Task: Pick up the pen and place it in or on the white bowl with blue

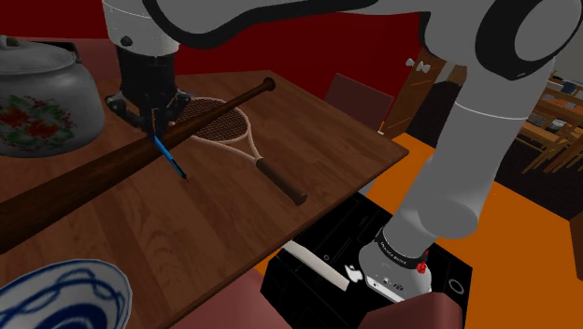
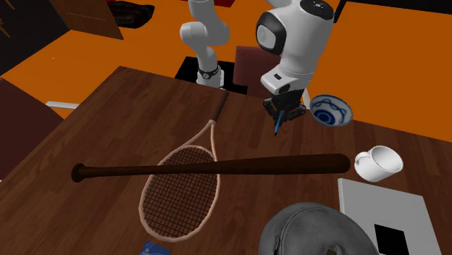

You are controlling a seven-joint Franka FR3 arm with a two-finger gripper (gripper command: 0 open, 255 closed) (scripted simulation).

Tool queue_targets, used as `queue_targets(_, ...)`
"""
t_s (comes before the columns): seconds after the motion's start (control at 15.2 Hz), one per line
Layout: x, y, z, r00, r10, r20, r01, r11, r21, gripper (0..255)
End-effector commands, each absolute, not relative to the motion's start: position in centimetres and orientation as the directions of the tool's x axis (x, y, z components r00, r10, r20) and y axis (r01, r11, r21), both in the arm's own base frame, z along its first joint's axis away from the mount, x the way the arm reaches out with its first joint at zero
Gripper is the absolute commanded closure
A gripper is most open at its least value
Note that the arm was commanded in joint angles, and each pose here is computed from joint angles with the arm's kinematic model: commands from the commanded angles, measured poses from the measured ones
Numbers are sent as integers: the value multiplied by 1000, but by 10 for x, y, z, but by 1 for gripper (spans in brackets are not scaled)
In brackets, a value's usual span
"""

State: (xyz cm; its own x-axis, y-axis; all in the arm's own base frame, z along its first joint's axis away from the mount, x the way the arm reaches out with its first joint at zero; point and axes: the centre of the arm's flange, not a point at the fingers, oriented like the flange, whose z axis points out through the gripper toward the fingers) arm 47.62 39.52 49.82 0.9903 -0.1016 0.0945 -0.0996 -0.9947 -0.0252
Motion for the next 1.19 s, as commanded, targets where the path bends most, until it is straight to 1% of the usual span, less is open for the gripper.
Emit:
queue_targets(0.0,463,420,501,990,-103,94,-101,-995,-25,255)
queue_targets(1.12,348,612,515,990,-103,94,-101,-995,-25,255)
